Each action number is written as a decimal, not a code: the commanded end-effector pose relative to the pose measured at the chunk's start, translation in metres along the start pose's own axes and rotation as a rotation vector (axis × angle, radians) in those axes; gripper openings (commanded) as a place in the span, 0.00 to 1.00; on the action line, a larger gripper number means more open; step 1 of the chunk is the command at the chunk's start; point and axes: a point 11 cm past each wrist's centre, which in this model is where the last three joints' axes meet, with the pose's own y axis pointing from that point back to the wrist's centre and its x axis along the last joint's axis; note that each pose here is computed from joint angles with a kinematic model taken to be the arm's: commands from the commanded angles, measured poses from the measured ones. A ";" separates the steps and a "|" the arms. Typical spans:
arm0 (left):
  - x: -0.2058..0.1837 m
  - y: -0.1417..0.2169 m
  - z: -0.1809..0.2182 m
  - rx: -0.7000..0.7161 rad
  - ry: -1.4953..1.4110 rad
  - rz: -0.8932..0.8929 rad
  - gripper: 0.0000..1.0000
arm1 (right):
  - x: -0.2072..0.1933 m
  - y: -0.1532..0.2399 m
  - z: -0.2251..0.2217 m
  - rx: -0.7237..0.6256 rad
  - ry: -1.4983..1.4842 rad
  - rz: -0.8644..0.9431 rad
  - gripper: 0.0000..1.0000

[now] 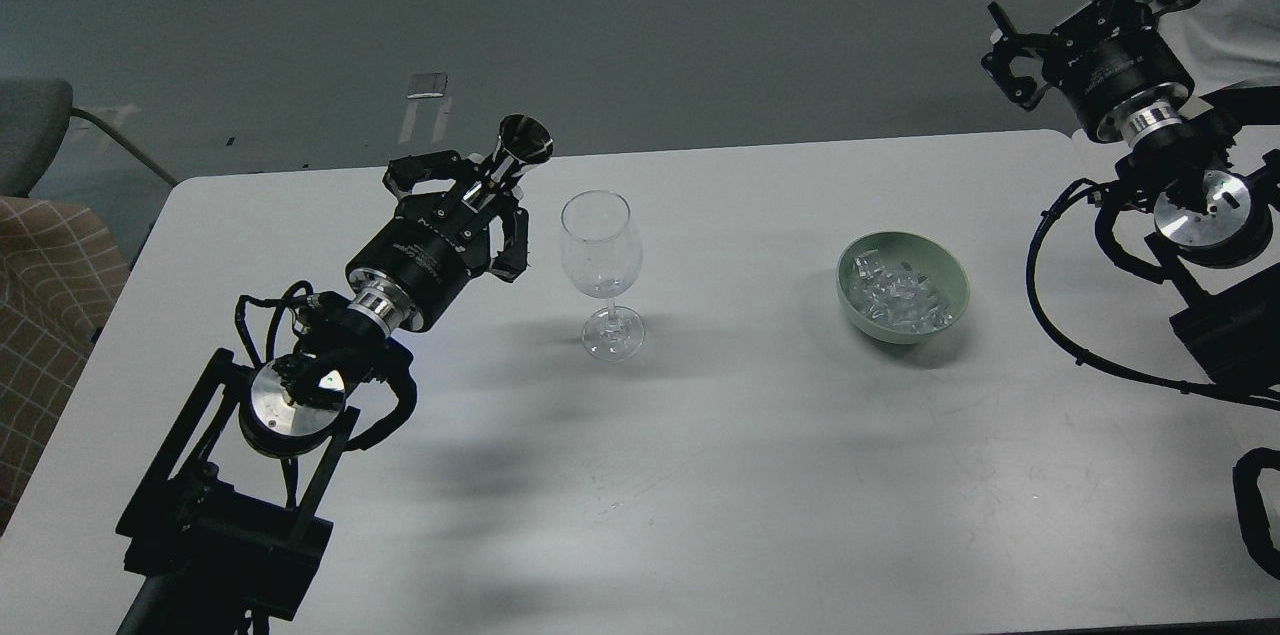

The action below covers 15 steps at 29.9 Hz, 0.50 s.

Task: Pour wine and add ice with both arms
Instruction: 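Bring the held jigger over the wine glass rim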

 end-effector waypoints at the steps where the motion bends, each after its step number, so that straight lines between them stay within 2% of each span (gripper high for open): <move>1: -0.001 -0.001 -0.002 0.010 -0.010 -0.003 0.00 | 0.000 0.000 -0.001 0.001 0.000 0.000 1.00; 15: -0.001 -0.002 -0.008 0.023 -0.072 0.002 0.00 | 0.000 0.000 -0.001 0.002 0.000 -0.001 1.00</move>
